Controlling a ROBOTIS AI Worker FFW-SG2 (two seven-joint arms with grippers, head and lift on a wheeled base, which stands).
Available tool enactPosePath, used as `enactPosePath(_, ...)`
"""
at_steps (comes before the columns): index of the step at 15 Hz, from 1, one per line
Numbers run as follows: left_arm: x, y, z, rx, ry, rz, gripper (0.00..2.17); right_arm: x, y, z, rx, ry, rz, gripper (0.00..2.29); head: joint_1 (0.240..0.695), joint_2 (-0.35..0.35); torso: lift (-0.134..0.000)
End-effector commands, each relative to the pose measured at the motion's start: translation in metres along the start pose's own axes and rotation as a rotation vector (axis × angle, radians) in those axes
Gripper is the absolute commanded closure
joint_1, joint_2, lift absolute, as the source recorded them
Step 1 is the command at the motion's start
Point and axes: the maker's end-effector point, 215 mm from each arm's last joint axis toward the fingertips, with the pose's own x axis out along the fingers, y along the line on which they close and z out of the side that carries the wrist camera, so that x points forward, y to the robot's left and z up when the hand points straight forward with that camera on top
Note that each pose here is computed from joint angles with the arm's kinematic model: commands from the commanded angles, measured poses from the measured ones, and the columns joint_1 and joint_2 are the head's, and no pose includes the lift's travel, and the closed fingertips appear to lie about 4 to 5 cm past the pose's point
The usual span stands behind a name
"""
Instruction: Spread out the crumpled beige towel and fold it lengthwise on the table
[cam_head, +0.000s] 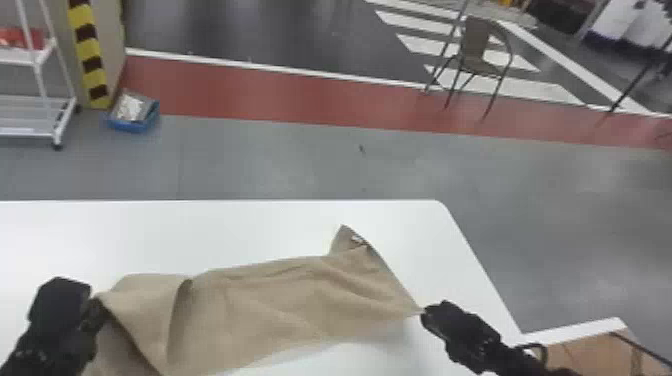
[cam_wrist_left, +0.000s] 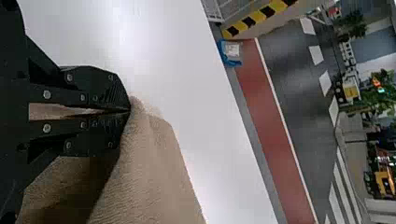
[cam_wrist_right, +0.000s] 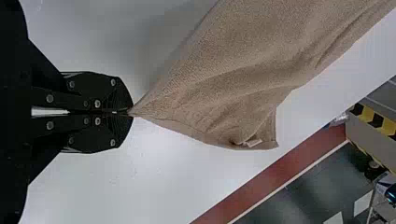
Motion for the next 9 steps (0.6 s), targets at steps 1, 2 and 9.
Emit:
enactPosePath(1, -0.005, 0.044, -0.024, -0.046, 0.046, 0.066, 1.74, -0.001, -0.001, -0.002, 0.003, 0.0, -0.001, 1.11, 0.695, -0.268, 0.0)
enactPosePath(2, -0.008, 0.056, -0.031, -0.062, 0.057, 0.08, 1.73, 0.0, -0.002, -0.001, 0.003, -0.001, -0.002, 1.11, 0.695, -0.246, 0.0)
enactPosePath(9, -0.064, 0.049, 0.033, -0.083, -0.089, 0.099, 0.03, 0.002, 0.003, 0.0, 0.007, -0.004, 0.008, 1.11, 0.695, -0.151, 0.0)
